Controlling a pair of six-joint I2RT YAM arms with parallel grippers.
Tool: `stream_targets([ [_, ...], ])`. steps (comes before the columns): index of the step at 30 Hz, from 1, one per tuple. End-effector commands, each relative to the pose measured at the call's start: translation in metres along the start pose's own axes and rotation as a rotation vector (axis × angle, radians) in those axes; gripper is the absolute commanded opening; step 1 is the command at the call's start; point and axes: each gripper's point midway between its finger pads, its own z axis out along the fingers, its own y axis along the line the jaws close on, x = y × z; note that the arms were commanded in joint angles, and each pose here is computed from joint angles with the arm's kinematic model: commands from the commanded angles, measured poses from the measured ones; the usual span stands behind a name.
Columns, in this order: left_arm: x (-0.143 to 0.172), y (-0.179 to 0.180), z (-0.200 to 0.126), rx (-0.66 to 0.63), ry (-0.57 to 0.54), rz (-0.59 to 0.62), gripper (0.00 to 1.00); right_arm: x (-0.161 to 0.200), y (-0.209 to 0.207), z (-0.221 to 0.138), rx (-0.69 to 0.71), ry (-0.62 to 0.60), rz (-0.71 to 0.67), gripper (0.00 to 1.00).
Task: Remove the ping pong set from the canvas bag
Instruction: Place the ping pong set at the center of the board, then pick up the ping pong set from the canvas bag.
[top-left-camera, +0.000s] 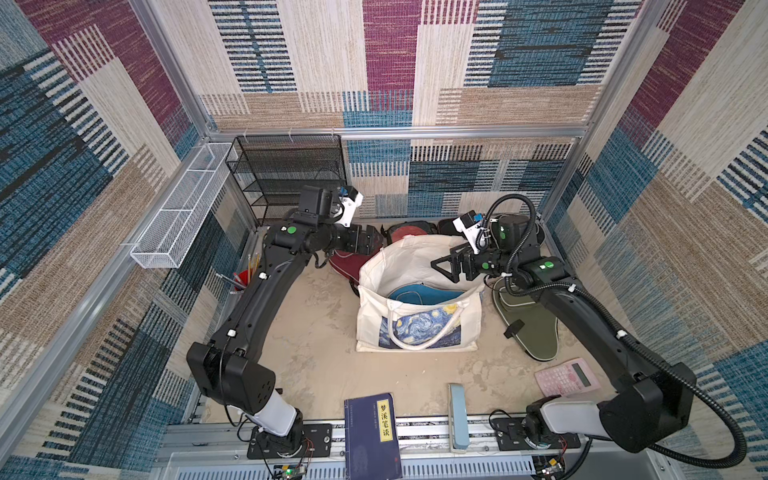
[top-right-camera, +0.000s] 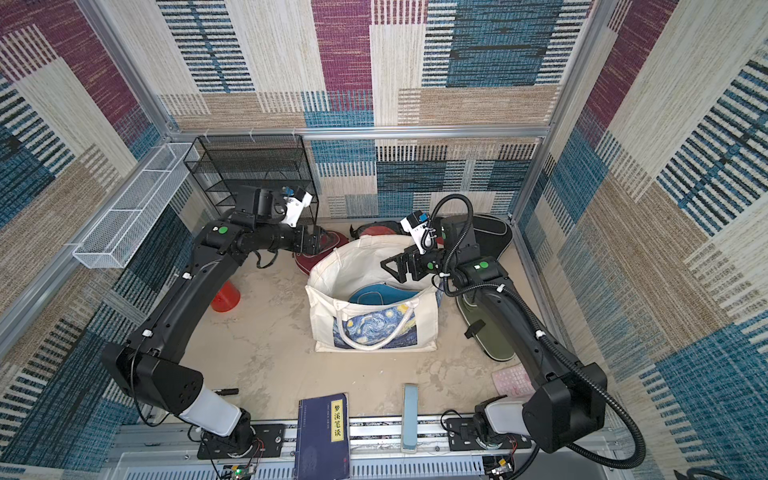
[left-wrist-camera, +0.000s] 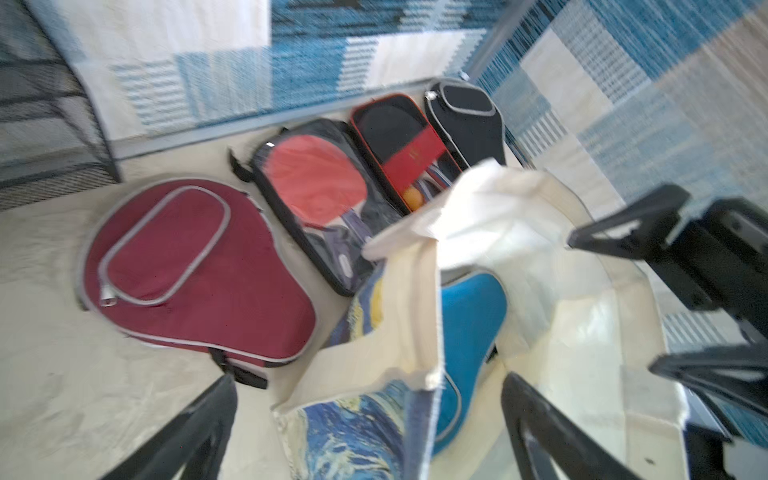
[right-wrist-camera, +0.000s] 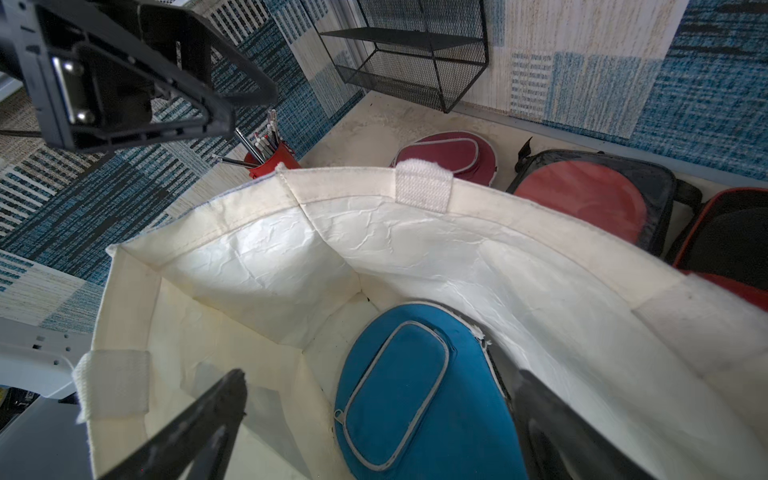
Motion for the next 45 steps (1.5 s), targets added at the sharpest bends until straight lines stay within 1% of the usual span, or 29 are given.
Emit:
stream_targets([
  [1, 0.03, -0.009, 0.016, 0.007, 0.142, 0.047, 0.99, 0.001, 0.001, -0.002, 0.014, -0.007, -0.007, 0.99],
  [4, 0.039, -0.007, 0.033, -0.021, 0.21, 0.068, 0.99, 0.006, 0.0, -0.002, 0.021, 0.002, -0.003, 0.99],
  [5, 0.041, -0.006, 0.037, -0.038, 0.227, 0.072, 0.97, 0.007, 0.0, -0.002, 0.023, 0.005, -0.001, 0.99],
  [7, 0.042, -0.003, 0.044, -0.061, 0.251, 0.084, 0.9, 0.009, 0.0, -0.002, 0.025, 0.01, -0.001, 0.99],
  [8, 0.041, -0.003, 0.046, -0.065, 0.253, 0.089, 0.85, 0.01, 0.0, -0.001, 0.027, 0.012, 0.0, 0.99],
  [11, 0.034, -0.01, 0.047, -0.039, 0.242, 0.098, 0.52, 0.011, -0.002, 0.002, 0.035, 0.024, -0.002, 0.99],
  [12, 0.03, -0.013, 0.047, -0.025, 0.232, 0.1, 0.38, 0.011, -0.002, 0.003, 0.038, 0.028, -0.003, 0.99],
  [13, 0.027, -0.016, 0.046, -0.014, 0.225, 0.104, 0.26, 0.011, -0.002, 0.004, 0.041, 0.032, -0.005, 0.99],
  [14, 0.024, -0.018, 0.045, -0.008, 0.215, 0.108, 0.12, 0.011, -0.002, 0.005, 0.043, 0.037, -0.008, 0.99],
  [15, 0.021, -0.02, 0.044, -0.005, 0.208, 0.111, 0.0, 0.01, -0.001, 0.007, 0.047, 0.042, -0.013, 0.99],
  [19, 0.005, -0.027, 0.029, -0.008, 0.152, 0.135, 0.0, 0.01, 0.009, 0.013, 0.05, 0.073, -0.057, 0.99],
  [21, -0.006, -0.033, 0.017, -0.012, 0.099, 0.16, 0.0, 0.012, 0.015, 0.015, 0.04, 0.089, -0.078, 0.99],
  [25, -0.027, -0.047, -0.015, -0.005, -0.087, 0.192, 0.0, 0.023, 0.031, 0.017, 0.005, 0.13, -0.137, 0.99],
  [28, -0.034, -0.057, -0.04, 0.016, -0.231, 0.19, 0.0, 0.042, 0.049, 0.016, -0.029, 0.172, -0.192, 0.99],
  [31, -0.029, -0.063, -0.054, 0.043, -0.311, 0.168, 0.0, 0.064, 0.054, 0.016, -0.011, 0.213, -0.204, 0.99],
  [34, -0.017, -0.067, -0.059, 0.08, -0.354, 0.149, 0.0, 0.09, 0.054, 0.018, 0.017, 0.24, -0.193, 0.99],
  [38, -0.002, -0.07, -0.058, 0.122, -0.392, 0.141, 0.0, 0.118, 0.044, 0.024, 0.07, 0.264, -0.143, 0.99],
  [41, 0.002, -0.073, -0.064, 0.149, -0.445, 0.15, 0.0, 0.128, 0.036, 0.031, 0.095, 0.269, -0.121, 0.99],
  [45, 0.005, -0.079, -0.07, 0.18, -0.492, 0.173, 0.0, 0.129, 0.02, 0.046, 0.148, 0.266, -0.115, 0.99],
])
